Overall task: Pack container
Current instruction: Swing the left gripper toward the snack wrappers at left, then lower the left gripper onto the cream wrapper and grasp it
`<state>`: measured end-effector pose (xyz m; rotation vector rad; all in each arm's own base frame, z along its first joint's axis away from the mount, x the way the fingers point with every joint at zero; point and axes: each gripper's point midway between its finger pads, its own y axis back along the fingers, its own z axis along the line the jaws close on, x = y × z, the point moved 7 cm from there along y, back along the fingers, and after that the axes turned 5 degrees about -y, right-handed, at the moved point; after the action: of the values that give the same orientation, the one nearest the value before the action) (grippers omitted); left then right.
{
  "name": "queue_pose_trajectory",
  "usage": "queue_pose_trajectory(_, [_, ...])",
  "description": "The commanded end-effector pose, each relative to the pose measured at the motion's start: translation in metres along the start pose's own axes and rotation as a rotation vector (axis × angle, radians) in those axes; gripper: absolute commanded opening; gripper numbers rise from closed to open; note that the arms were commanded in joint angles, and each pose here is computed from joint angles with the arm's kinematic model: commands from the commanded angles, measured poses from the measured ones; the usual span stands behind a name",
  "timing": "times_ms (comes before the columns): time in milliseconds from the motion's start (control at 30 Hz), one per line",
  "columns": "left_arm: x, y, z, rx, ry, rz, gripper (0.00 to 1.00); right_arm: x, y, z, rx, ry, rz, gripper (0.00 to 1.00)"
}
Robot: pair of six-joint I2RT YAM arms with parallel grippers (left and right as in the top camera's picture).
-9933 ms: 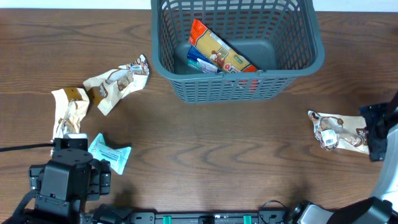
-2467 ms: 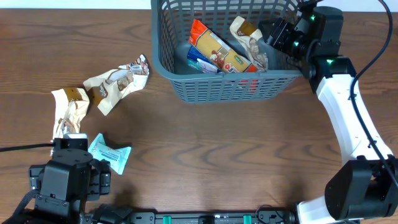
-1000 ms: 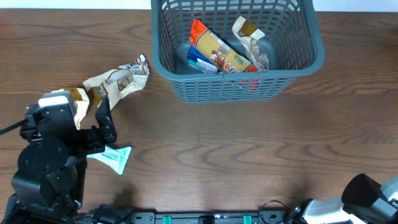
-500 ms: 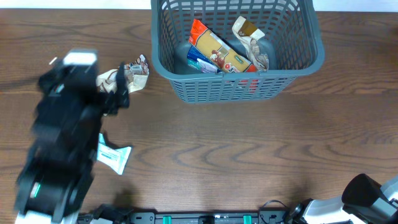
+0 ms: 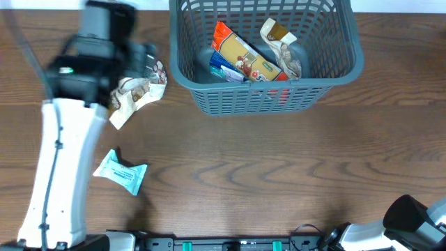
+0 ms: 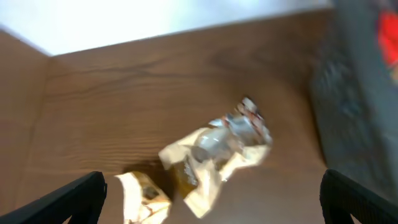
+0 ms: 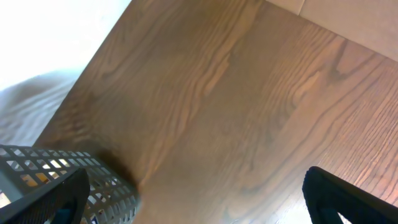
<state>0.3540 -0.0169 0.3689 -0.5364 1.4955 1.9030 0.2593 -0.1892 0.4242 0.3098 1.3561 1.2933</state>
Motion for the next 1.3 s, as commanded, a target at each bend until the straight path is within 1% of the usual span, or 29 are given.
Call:
queue_pose_trajectory(0, [-0.005, 0.024, 0.038, 0.04, 0.159, -0.071, 0.99, -0.003, 0.004, -0.003, 0.008, 0.013, -0.019, 0.99])
queue_pose_trajectory(67, [0.0, 0.025, 0.057, 0.088, 0.231, -0.075, 0.99, -0.003, 0.004, -0.003, 0.006, 0.012, -0.021, 0.99])
queue_pose_trajectory(167, [0.013, 0.018, 0.078, 0.104, 0.335, -0.036, 0.99, -0.003, 0.004, -0.003, 0.006, 0.012, -0.021, 0.99])
queue_pose_trajectory(267, [0.026, 0.007, 0.091, 0.082, 0.409, 0.03, 0.99, -0.003, 0.004, -0.003, 0.007, 0.012, -0.018, 0.99])
queue_pose_trajectory(367, [0.033, -0.005, 0.101, 0.063, 0.536, 0.072, 0.99, -0.001, 0.004, -0.003, 0.002, 0.011, -0.005, 0.99])
queue_pose_trajectory(467, [0.04, -0.013, 0.114, 0.003, 0.704, 0.099, 0.99, 0.002, 0.004, -0.004, 0.01, 0.012, 0.009, 0.99])
queue_pose_trajectory(533, [0.047, -0.014, 0.126, -0.081, 0.872, 0.107, 0.99, 0.004, 0.004, -0.005, 0.015, 0.011, 0.02, 0.99])
queue_pose_trajectory(600, [0.048, -0.013, 0.136, -0.12, 1.008, 0.083, 0.99, 0.005, 0.004, -0.006, 0.021, 0.011, 0.03, 0.99])
queue_pose_trajectory(633, [0.048, -0.013, 0.14, -0.127, 1.038, 0.068, 0.99, 0.006, 0.005, -0.007, 0.023, 0.011, 0.035, 0.99])
queue_pose_trajectory(667, [0.049, -0.013, 0.142, -0.133, 1.037, 0.064, 0.99, 0.007, 0.005, -0.007, 0.026, 0.011, 0.04, 0.99])
queue_pose_trajectory(700, [0.05, -0.013, 0.144, -0.136, 1.004, 0.071, 0.99, 0.008, 0.005, -0.007, 0.028, 0.011, 0.043, 0.99])
queue_pose_trajectory(833, [0.064, -0.012, 0.14, -0.109, 0.599, 0.174, 0.99, 0.011, 0.005, -0.009, 0.036, 0.011, 0.059, 0.99])
queue_pose_trajectory(900, [0.077, -0.009, 0.141, -0.154, 0.495, 0.256, 0.99, 0.011, 0.005, -0.009, 0.037, 0.011, 0.061, 0.99])
queue_pose_trajectory(1000, [0.093, -0.005, 0.149, -0.267, 0.473, 0.351, 0.99, 0.011, 0.005, -0.009, 0.036, 0.011, 0.061, 0.99])
queue_pose_trajectory(1100, [0.105, -0.008, 0.15, -0.274, 0.479, 0.399, 0.99, 0.011, 0.005, -0.009, 0.036, 0.01, 0.061, 0.99])
queue_pose_trajectory(1267, [0.133, -0.027, 0.146, -0.24, 0.421, 0.502, 0.99, 0.011, 0.005, -0.009, 0.036, 0.011, 0.06, 0.99])
